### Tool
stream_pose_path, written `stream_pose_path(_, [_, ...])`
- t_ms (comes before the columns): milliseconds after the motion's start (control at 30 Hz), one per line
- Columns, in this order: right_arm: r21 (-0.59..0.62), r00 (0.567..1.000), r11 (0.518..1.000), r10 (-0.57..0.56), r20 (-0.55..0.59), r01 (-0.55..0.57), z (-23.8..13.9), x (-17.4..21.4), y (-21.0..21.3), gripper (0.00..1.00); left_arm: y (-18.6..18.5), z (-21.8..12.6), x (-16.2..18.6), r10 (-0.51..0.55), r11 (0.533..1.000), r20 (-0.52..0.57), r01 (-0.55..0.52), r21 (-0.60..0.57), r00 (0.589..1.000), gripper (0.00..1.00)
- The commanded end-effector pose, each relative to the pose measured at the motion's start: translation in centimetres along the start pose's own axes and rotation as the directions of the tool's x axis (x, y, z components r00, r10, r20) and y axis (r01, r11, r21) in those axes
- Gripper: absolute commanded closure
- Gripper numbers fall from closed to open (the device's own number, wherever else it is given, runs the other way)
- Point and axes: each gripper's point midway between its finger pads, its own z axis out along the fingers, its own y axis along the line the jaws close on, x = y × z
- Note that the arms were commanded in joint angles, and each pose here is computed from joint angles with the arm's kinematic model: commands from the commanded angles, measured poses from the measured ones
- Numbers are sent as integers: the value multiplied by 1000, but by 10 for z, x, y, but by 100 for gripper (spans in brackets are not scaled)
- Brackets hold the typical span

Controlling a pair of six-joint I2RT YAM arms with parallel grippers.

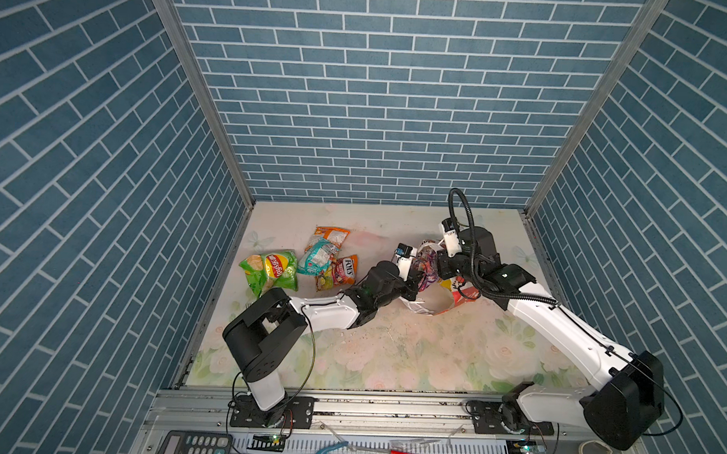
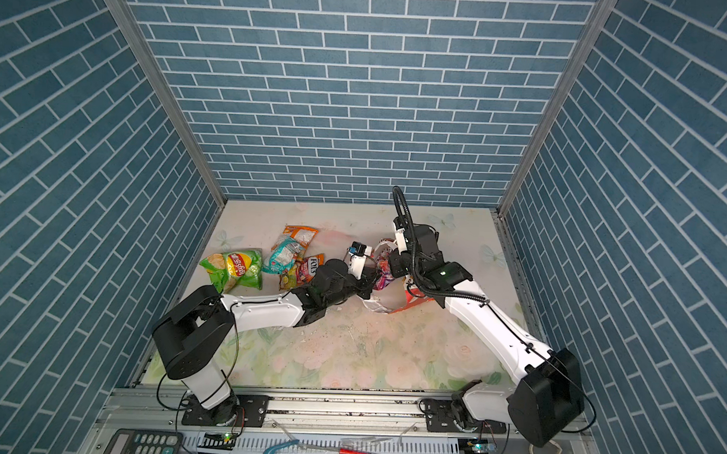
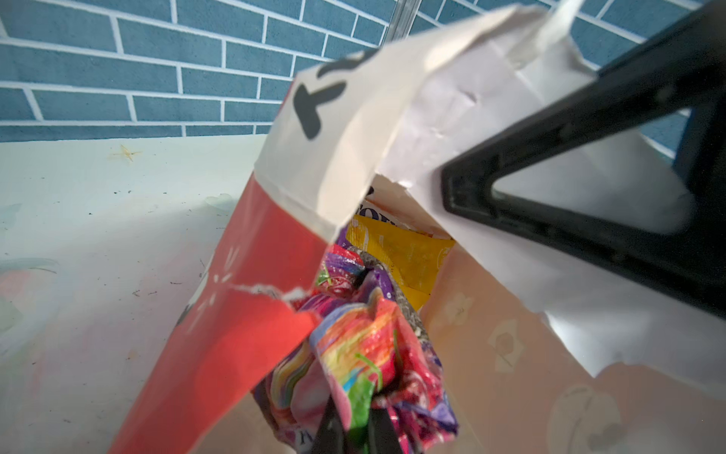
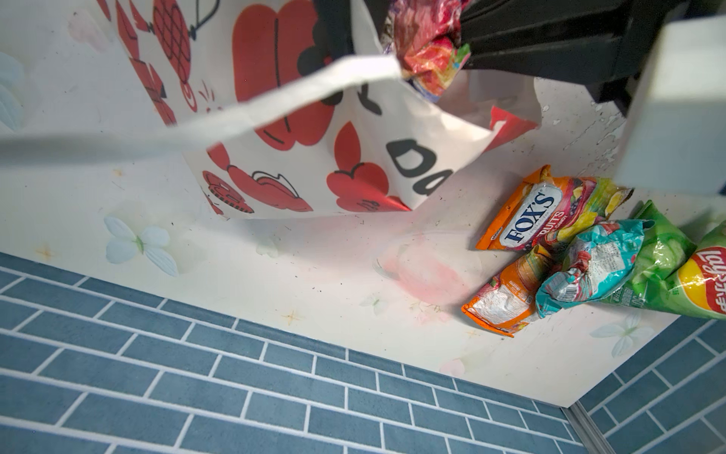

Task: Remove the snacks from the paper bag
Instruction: 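Lift the purple candy bag up toward the bag opening with the left gripper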

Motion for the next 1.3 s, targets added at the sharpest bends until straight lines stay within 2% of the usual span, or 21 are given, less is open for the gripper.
stream_pose_path(0, [62,998,996,66,-17,-65,0,11,-11,100,-12,-12,-29,-6,999,82,2,45,997,100])
stream_pose_path(633, [89,993,989,115,2,-115,-3,10,-17,100,-22,-31,-43,-18,997,111,9,80,994,100])
stream_pose_path(1267, [89,989,985,148,17,-149,0,11,-17,100,-40,-53,-58,-50,990,77,39,133,996,100])
